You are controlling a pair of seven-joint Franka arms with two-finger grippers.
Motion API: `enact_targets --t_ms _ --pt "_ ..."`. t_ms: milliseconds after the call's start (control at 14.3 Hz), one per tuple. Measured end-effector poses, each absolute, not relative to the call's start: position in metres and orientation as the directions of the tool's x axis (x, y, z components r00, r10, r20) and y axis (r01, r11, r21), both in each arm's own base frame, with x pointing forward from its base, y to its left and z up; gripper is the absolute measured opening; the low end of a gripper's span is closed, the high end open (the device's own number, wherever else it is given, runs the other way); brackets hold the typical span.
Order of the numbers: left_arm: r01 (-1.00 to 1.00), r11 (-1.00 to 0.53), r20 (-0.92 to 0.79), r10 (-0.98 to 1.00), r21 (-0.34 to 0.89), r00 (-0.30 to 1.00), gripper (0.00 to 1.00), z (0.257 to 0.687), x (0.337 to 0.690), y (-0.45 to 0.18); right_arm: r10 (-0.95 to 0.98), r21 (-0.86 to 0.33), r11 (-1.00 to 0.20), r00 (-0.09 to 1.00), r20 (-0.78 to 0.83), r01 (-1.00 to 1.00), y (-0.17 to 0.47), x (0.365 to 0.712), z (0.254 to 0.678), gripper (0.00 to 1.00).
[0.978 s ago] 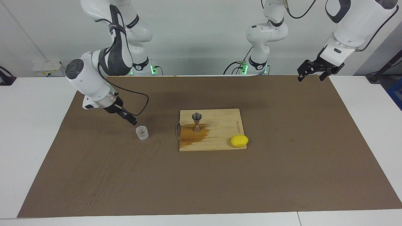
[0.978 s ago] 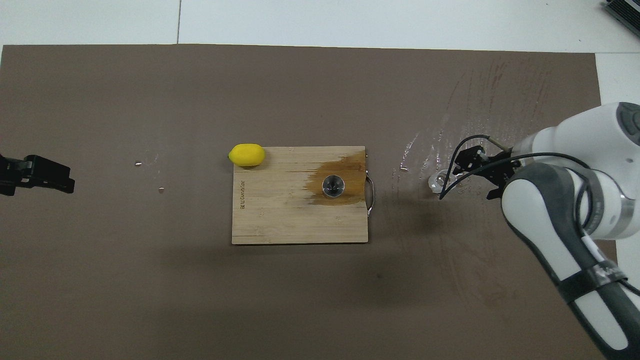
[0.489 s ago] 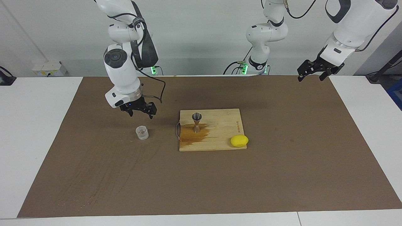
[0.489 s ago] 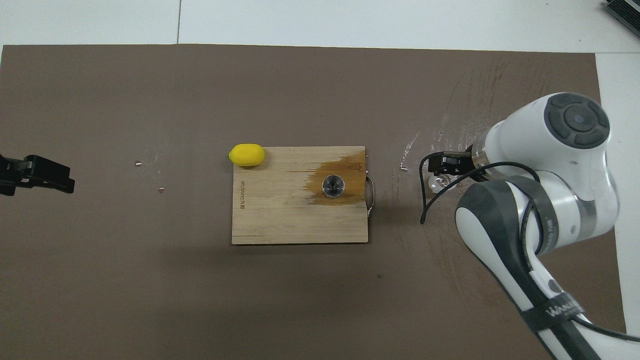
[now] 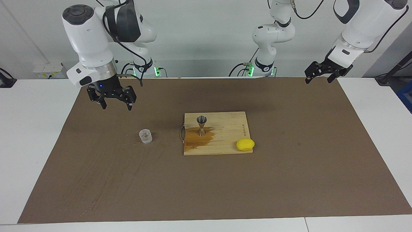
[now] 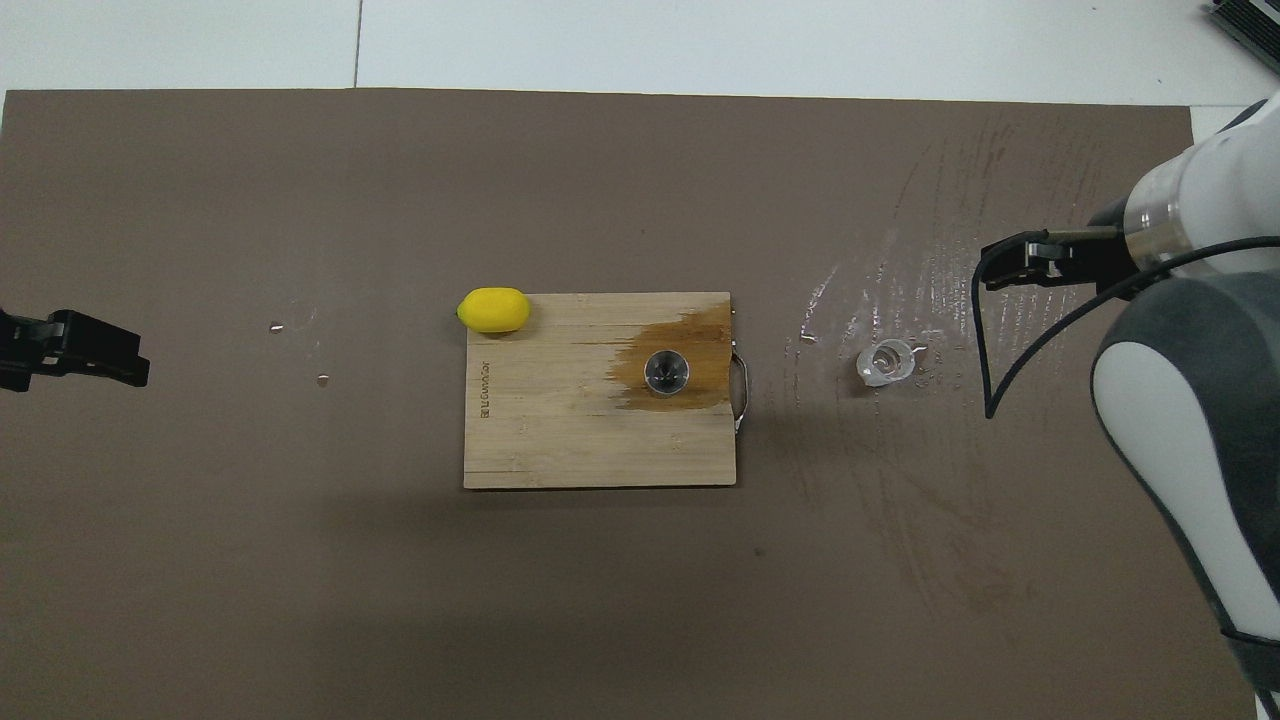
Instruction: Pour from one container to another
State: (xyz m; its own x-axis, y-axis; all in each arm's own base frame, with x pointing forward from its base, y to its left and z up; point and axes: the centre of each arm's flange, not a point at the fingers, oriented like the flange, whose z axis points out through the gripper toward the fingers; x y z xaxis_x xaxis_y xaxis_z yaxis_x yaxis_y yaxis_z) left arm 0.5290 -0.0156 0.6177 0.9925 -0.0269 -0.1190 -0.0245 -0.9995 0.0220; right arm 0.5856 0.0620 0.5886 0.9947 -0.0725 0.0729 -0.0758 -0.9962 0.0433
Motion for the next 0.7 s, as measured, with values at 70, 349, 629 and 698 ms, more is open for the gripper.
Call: enact_targets --t_ms 70,349,629,698 --pt "-0.024 -0.999 -0.119 -0.027 0.022 0.993 1.0 0.618 0.529 -0.016 -0.074 0.041 -0.996 0.995 0.069 -0.077 0.062 0.584 0.599 1.0" --pt "-0.024 -0.999 -0.119 -0.027 0.022 0.993 1.0 0.618 0.529 -0.016 -0.083 0.043 -0.995 0.995 0.055 -0.085 0.059 0.576 0.627 1.0" --pt "-0.024 -0.999 -0.119 -0.027 0.022 0.993 1.0 0.618 0.529 -0.016 -0.091 0.044 -0.995 0.994 0.06 -0.094 0.051 0.571 0.636 1.0" --pt "-0.024 -0.999 -0.119 -0.027 0.022 0.993 1.0 0.618 0.529 -0.016 -0.093 0.045 -0.994 0.994 0.057 -0.096 0.048 0.571 0.636 1.0"
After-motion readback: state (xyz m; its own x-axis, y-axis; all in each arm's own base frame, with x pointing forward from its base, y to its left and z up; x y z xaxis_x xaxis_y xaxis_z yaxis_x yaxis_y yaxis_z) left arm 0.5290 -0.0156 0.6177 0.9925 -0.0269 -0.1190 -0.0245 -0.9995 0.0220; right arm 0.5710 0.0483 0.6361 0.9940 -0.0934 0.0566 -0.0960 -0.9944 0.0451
